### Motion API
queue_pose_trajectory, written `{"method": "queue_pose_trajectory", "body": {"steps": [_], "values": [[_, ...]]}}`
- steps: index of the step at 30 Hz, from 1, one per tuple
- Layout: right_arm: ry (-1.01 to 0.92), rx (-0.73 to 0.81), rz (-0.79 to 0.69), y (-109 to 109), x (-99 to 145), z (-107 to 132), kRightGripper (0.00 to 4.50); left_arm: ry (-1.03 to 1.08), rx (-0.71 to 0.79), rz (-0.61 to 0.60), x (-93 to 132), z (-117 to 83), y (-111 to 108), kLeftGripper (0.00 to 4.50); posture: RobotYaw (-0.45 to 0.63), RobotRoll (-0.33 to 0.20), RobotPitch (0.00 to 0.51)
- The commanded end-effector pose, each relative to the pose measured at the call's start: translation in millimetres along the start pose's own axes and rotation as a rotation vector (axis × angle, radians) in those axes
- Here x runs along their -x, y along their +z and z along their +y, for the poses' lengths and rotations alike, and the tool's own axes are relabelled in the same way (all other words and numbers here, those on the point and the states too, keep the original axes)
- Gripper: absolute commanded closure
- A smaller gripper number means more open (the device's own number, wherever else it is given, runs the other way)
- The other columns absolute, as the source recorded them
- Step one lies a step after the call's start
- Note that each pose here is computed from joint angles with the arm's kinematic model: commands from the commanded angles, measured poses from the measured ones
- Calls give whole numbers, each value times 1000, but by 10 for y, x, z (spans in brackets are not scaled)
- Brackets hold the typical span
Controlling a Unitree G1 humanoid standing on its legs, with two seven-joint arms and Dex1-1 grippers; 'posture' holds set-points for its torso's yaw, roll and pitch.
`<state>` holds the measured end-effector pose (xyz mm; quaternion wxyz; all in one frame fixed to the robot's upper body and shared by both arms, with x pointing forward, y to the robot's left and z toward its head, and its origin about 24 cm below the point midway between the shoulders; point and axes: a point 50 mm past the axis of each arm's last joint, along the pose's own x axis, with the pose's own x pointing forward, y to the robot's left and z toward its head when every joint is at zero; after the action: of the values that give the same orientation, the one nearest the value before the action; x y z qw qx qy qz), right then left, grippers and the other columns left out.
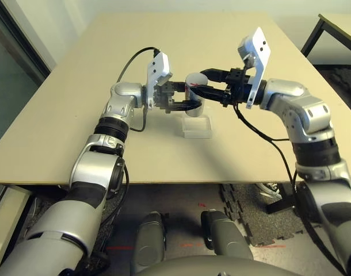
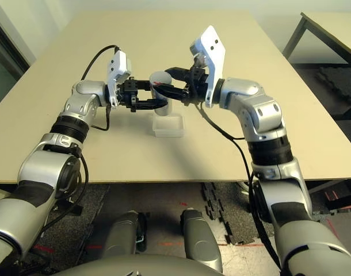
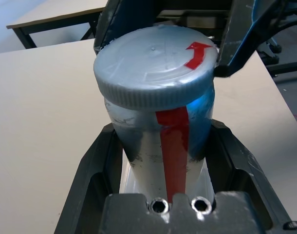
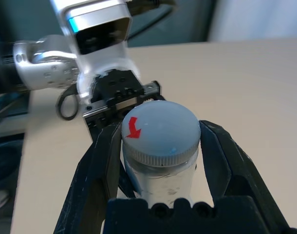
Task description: Pour the medicine from the bottle into the box.
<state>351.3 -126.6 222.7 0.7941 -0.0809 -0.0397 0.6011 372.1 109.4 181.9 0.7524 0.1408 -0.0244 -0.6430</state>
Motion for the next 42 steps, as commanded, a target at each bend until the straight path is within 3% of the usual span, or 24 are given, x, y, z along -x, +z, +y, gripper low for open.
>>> {"method": "queue_pose_trajectory", "body": {"steps": [1, 10, 19, 25, 35, 42], "values": [[58, 24, 32, -109, 23, -123, 1891, -69, -3, -21, -50, -89, 26, 1823, -147, 0, 102], [96, 14, 44, -153, 9, -292, 1891, -97, 1, -22, -53, -201, 37, 1824, -100, 0, 111], [70, 34, -15, 40, 54, -345, 1891, -84, 4, -14, -35, -187, 37, 1825, -114, 0, 109], [52, 2, -73, 221, 148, -207, 8, -72, 7, -14, -17, -179, 22, 1825, -120, 0, 104], [-34, -48, -88, 182, 76, 310, 0, -55, 18, 2, 4, -143, -40, 1826, -154, 0, 93], [-118, -26, -70, 144, -13, 355, 0, -42, 19, 12, 12, -98, -64, 1826, -174, 0, 84]]}}
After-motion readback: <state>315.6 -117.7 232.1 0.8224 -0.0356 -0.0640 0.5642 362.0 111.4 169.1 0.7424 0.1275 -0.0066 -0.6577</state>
